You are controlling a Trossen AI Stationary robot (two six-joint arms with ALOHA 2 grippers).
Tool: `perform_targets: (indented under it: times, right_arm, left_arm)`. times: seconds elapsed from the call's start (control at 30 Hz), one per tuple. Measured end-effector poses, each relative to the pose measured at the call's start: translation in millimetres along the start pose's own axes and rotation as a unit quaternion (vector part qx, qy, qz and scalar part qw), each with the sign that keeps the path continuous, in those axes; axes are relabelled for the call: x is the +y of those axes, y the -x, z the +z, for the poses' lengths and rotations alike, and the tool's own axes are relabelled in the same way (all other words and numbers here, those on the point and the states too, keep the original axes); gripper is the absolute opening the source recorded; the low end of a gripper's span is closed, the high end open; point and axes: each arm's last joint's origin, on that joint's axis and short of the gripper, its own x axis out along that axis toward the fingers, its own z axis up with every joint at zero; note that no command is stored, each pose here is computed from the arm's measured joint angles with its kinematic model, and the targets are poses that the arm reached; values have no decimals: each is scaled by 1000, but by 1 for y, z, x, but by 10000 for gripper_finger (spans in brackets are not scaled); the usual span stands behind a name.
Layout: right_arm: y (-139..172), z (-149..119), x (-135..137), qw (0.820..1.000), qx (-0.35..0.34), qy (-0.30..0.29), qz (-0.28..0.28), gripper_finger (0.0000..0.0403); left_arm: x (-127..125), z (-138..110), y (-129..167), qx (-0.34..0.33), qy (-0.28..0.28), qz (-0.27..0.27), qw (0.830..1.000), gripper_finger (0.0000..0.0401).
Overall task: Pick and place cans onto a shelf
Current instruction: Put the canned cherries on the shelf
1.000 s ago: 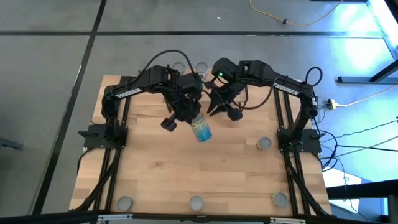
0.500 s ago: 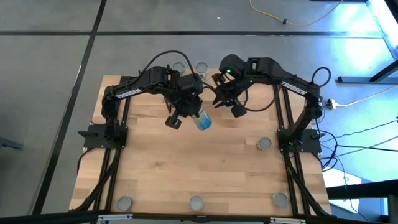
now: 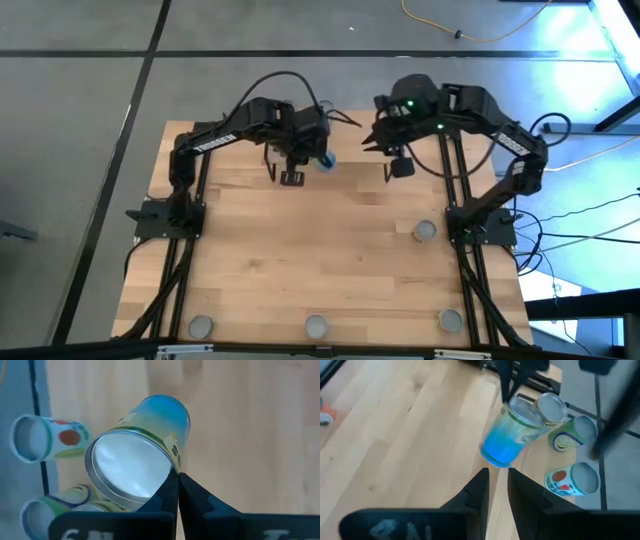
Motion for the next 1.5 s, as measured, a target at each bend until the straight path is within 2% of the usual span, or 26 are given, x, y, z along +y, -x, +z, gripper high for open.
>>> perform_targets:
  times: [0.27,0.43,1.13,1.5]
  right_arm:
    - [15,-2,4,999,-12,-30,-7,72]
    - [17,-4,6,999,-4,-36,-2,72]
    - [17,-7,8,999,10,-38,6,72]
    - [17,-10,9,999,24,-41,16,72]
  left_arm:
    - [23,4,-33,28,26,12,999,0]
    - [33,-1,-38,52,35,37,997,0]
    - [45,-1,-55,70,34,37,996,0]
    - [36,4,-63,77,8,25,997,0]
